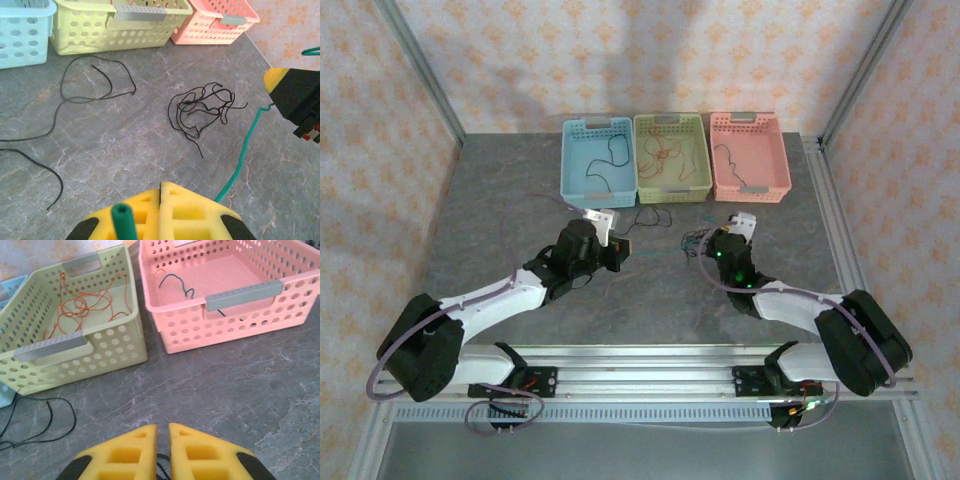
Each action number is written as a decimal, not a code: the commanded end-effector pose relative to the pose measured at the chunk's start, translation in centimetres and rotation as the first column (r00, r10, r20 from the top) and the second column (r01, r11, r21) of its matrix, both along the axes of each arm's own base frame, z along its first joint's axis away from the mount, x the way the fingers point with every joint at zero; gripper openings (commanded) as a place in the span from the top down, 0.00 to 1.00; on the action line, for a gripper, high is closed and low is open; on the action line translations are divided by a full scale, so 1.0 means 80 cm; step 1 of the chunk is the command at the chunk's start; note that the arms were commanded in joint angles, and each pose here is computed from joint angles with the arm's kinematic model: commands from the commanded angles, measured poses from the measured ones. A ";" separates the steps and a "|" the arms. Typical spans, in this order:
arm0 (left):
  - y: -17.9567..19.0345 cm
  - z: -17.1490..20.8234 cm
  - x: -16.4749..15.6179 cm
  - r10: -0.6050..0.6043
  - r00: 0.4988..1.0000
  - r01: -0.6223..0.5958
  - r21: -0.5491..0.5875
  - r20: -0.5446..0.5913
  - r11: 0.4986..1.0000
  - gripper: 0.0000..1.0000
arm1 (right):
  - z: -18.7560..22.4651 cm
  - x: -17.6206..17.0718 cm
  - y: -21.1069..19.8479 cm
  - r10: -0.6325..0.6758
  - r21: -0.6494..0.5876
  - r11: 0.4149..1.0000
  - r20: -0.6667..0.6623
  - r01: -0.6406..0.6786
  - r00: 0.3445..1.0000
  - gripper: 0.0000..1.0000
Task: Untangle the cables
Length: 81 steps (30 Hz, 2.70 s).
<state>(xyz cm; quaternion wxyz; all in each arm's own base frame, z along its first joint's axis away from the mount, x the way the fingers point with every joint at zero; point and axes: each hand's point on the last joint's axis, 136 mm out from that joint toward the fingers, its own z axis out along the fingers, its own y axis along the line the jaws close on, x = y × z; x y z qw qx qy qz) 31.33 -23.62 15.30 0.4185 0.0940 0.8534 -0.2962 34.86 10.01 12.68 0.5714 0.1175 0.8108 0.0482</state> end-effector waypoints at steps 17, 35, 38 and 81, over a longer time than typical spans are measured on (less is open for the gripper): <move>0.046 0.008 0.009 0.144 0.987 -0.152 0.116 0.074 0.981 1.00 | -0.001 0.001 -0.058 -0.125 0.153 0.981 0.018 0.121 0.992 1.00; 0.058 -0.005 0.018 0.196 0.980 -0.198 0.112 0.034 0.974 1.00 | 0.014 0.010 -0.013 0.065 0.227 0.971 0.052 -0.075 0.997 1.00; 0.046 -0.006 0.015 0.158 0.987 -0.160 0.109 0.032 0.981 1.00 | 0.022 0.012 0.018 0.163 0.248 0.952 0.091 -0.180 0.983 0.67; -0.050 -0.010 -0.011 -0.156 0.986 0.152 -0.075 -0.051 0.986 1.00 | 0.081 -0.085 0.242 0.756 0.123 0.573 0.300 -0.810 0.581 1.00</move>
